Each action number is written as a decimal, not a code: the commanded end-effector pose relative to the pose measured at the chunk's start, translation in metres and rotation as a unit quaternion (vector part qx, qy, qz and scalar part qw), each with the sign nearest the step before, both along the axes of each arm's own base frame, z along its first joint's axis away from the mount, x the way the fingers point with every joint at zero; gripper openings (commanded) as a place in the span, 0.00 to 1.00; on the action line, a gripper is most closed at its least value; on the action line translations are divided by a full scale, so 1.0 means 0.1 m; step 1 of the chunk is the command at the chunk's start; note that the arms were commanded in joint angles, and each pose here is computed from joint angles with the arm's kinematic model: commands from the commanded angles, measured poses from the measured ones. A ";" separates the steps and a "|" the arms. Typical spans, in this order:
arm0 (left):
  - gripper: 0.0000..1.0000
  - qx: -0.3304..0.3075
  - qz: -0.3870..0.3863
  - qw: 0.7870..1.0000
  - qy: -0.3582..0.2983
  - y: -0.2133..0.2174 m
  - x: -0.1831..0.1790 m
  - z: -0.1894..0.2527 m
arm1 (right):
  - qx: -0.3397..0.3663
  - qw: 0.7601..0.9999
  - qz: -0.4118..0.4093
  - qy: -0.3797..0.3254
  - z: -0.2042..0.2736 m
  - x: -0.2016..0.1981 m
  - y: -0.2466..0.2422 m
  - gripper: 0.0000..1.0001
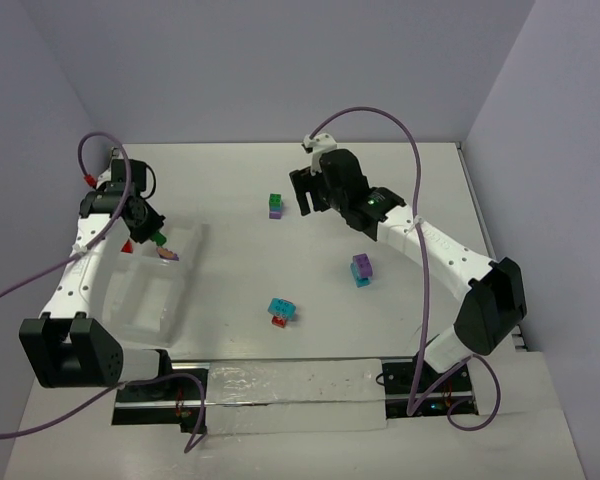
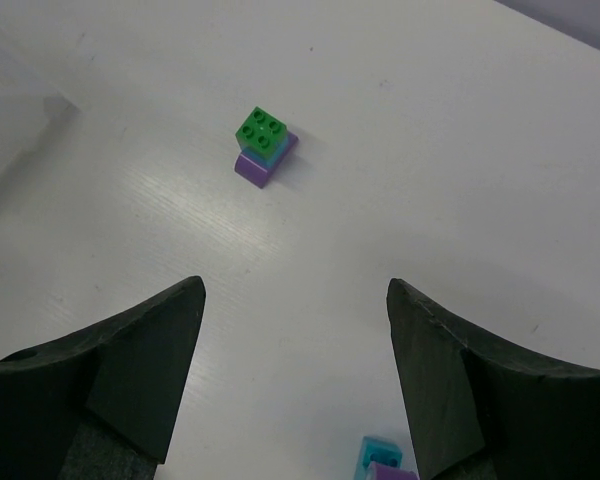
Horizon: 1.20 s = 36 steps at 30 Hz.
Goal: Sort the legos into containers by color
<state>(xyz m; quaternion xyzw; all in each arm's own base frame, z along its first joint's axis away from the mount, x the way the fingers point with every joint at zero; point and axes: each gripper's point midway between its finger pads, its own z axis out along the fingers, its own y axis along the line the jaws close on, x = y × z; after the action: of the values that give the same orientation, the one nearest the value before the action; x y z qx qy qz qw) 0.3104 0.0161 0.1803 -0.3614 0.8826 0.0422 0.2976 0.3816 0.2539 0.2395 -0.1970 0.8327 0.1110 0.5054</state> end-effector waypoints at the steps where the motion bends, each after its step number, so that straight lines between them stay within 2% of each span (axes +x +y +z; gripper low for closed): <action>1: 0.00 0.010 0.058 0.998 0.011 0.12 -0.40 0.05 | 0.000 1.000 0.005 -0.021 0.14 0.11 0.04 0.81; 5: 0.00 0.025 0.123 0.991 0.037 0.27 -0.60 -0.02 | 0.005 1.000 0.013 -0.017 0.11 0.12 0.09 0.81; 8: 0.00 0.038 0.154 0.984 0.086 0.32 -0.74 -0.09 | 0.000 1.000 0.015 -0.012 0.09 0.11 0.09 0.81; 16: 0.00 0.081 0.241 0.962 0.096 0.79 -0.82 -0.01 | -0.017 0.999 0.021 -0.022 0.09 0.06 0.02 0.81; 25: 0.00 0.083 0.279 0.953 0.090 1.11 -0.91 -0.10 | -0.017 0.999 0.031 -0.034 0.17 0.05 0.01 0.81; 36: 0.00 0.111 0.312 0.941 0.071 1.31 -0.82 -0.19 | -0.027 0.998 0.036 -0.046 0.26 -0.02 -0.07 0.81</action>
<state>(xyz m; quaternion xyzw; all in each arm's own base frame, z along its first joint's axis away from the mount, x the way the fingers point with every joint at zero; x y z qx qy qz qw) 0.2157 0.1297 0.1516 -0.5697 0.7593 0.2398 0.2036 0.3810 0.2556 0.2368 -0.2465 0.8227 0.0988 0.5026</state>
